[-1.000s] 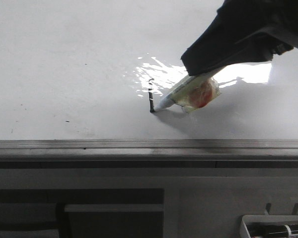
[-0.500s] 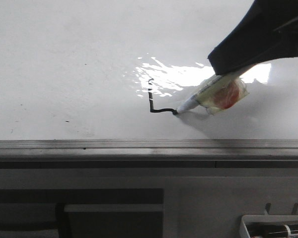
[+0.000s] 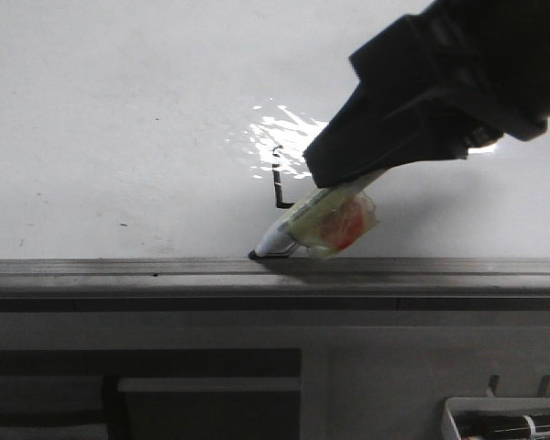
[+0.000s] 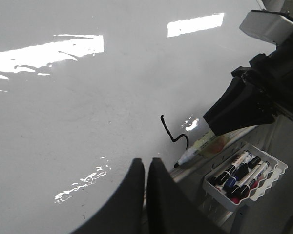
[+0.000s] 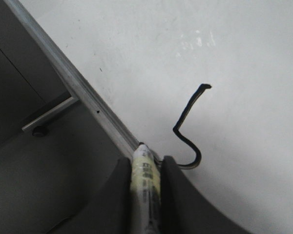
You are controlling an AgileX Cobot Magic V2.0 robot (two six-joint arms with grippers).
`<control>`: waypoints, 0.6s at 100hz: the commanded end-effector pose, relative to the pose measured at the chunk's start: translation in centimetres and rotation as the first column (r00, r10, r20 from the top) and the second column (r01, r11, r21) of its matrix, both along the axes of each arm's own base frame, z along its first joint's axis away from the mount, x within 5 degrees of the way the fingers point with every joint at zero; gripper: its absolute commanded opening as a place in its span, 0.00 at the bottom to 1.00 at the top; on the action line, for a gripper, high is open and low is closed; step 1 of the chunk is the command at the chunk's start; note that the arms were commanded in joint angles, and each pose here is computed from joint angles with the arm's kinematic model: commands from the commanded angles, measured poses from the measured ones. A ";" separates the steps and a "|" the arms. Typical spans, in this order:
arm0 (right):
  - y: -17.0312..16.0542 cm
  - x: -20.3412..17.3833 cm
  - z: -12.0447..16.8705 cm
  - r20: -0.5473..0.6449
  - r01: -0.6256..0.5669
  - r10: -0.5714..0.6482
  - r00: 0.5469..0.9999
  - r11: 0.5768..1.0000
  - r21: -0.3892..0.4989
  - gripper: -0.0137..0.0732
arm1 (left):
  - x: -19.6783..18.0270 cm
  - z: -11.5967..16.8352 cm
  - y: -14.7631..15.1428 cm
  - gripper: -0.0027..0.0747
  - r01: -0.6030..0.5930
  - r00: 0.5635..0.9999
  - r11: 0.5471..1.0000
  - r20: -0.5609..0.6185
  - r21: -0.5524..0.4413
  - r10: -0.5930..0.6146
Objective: Write number 5 on whiteboard
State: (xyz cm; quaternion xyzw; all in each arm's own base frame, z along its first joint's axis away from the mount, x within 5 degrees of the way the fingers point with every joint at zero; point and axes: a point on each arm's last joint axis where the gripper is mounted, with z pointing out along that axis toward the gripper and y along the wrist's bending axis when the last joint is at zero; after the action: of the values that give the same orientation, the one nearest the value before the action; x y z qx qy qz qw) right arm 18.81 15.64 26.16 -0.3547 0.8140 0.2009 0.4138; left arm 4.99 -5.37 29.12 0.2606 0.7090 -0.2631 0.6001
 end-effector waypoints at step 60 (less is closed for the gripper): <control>-2.3 0.6 5.2 0.259 0.126 -0.151 0.954 0.986 0.111 0.11 | 0.3 1.4 0.2 0.01 -0.042 0.998 0.997 0.048 -0.066 0.046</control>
State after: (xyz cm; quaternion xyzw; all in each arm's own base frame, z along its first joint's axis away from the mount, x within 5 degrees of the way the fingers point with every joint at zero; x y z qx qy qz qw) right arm 18.60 13.73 29.88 -0.3239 0.7762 0.1737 0.5123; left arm 5.01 -5.36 29.15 0.2593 0.7082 -0.2627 0.6018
